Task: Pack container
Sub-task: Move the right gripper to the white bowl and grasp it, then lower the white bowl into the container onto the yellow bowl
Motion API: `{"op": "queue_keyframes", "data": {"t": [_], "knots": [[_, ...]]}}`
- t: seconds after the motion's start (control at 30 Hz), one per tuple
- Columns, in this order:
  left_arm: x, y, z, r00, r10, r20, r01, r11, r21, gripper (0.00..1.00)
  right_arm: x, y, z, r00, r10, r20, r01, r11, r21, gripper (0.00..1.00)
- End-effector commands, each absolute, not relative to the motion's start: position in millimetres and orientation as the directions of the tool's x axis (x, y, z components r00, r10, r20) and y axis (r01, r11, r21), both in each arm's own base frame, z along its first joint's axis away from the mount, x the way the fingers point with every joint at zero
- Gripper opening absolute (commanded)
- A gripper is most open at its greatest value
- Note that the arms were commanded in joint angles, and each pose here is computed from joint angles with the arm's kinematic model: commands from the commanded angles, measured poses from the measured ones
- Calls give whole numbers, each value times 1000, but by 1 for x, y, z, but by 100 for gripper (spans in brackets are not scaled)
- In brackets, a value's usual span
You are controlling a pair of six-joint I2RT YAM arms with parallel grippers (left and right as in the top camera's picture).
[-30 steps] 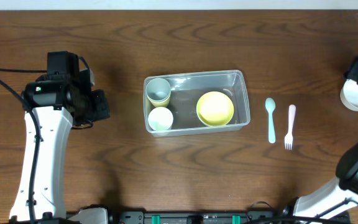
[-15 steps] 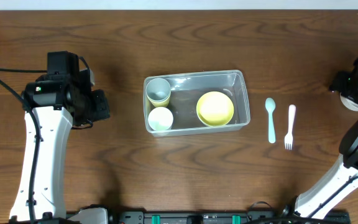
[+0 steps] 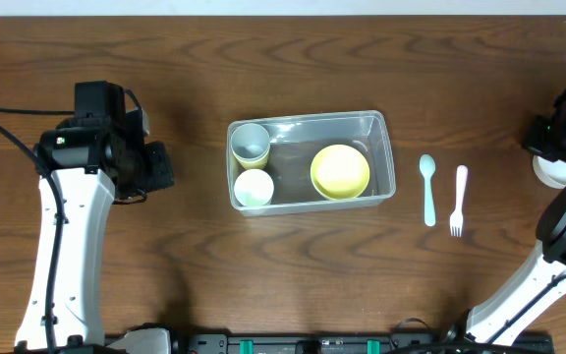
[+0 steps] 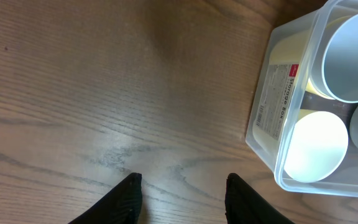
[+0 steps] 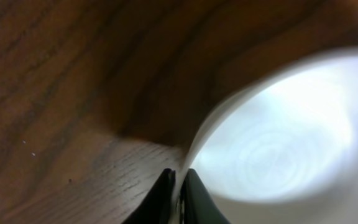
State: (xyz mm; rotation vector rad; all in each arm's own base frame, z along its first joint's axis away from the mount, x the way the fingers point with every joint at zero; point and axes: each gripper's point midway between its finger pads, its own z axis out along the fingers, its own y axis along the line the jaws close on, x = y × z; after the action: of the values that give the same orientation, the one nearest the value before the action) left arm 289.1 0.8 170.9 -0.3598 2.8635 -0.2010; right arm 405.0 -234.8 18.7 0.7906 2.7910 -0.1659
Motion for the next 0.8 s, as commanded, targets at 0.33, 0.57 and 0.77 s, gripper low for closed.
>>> {"op": "queue_keyframes", "data": {"t": [0.33,0.57,0.77], "knots": [[287,4,171,-943,-248,-220,-218,964,-153,44,435,-183,116,-825,375,-423,376,923,83,1],[285,3,170,-945,-249,-213,-219,964,-152,45,441,-56,225,-794,10,-607,-20,999,43,1],[285,3,170,-945,-249,-213,-219,964,-152,45,404,88,255,-698,-358,-619,-434,900,-32,1]]}}
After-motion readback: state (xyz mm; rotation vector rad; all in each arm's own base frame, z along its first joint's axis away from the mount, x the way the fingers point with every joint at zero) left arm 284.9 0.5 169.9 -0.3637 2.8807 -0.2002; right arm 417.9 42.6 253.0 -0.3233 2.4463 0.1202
